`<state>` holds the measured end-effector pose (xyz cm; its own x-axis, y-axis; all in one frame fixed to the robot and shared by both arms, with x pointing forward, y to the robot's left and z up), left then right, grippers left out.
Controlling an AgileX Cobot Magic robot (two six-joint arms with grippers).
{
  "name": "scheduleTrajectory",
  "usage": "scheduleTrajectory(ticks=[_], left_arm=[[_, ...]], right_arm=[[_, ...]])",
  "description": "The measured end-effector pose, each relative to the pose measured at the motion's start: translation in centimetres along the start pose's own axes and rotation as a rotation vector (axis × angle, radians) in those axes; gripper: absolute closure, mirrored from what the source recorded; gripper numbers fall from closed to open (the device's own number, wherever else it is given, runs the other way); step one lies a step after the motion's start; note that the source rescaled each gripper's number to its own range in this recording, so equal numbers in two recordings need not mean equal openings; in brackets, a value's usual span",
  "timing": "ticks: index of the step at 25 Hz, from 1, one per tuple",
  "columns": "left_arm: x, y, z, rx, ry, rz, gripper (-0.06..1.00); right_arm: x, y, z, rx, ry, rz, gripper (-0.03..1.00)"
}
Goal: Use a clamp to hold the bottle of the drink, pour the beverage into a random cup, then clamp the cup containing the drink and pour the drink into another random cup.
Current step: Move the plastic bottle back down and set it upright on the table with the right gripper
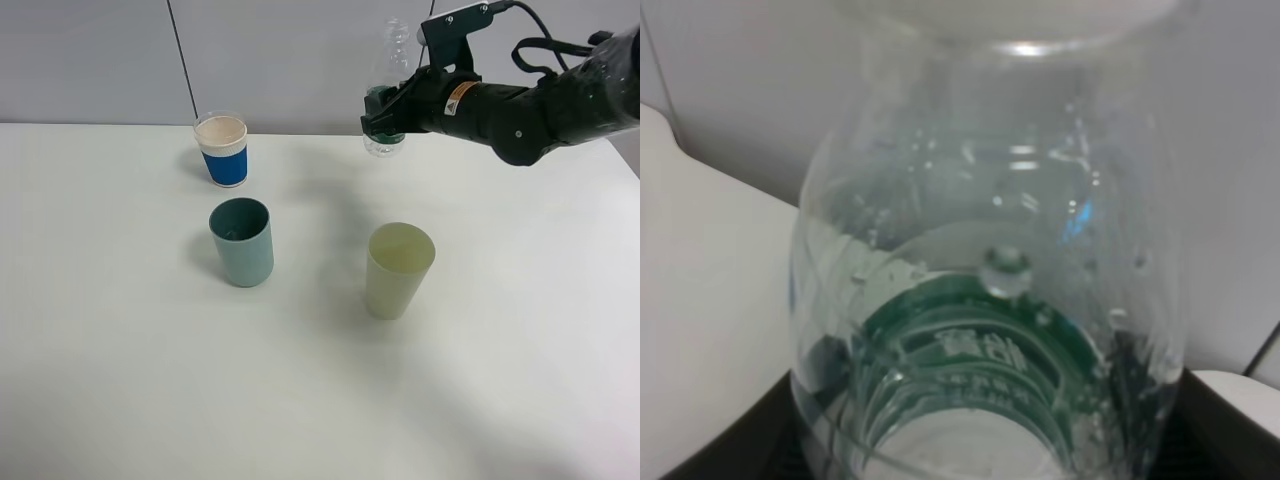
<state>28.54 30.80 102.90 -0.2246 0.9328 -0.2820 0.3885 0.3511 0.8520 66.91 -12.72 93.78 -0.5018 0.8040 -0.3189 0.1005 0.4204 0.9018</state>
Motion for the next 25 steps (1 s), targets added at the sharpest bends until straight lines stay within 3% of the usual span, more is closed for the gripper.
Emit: scheduleTrajectory(ticks=[5, 25], left_arm=[[0.0, 0.0, 0.0, 0.000, 0.000, 0.000, -0.06], [0.0, 0.0, 0.0, 0.000, 0.000, 0.000, -0.06]], right_arm=[[0.6, -1.1, 1.0, -0.034, 0.003, 0.007, 0.97], [2.4, -6.4, 2.6, 0.079, 0.046, 0.022, 0.97]])
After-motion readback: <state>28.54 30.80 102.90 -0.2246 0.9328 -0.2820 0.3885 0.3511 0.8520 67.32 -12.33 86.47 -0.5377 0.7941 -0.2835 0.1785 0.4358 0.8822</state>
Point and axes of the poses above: a point on each arm's last joint axis where the gripper is mounted, z pointing out along that axis toward the gripper, x along the wrist's bending axis when the last joint is at zero, y = z × x, the point moved 6 cm from there along z, pointing out along that axis toward the gripper, and after that the axes turned 12 degrees about -z, right-handed, at the moved point
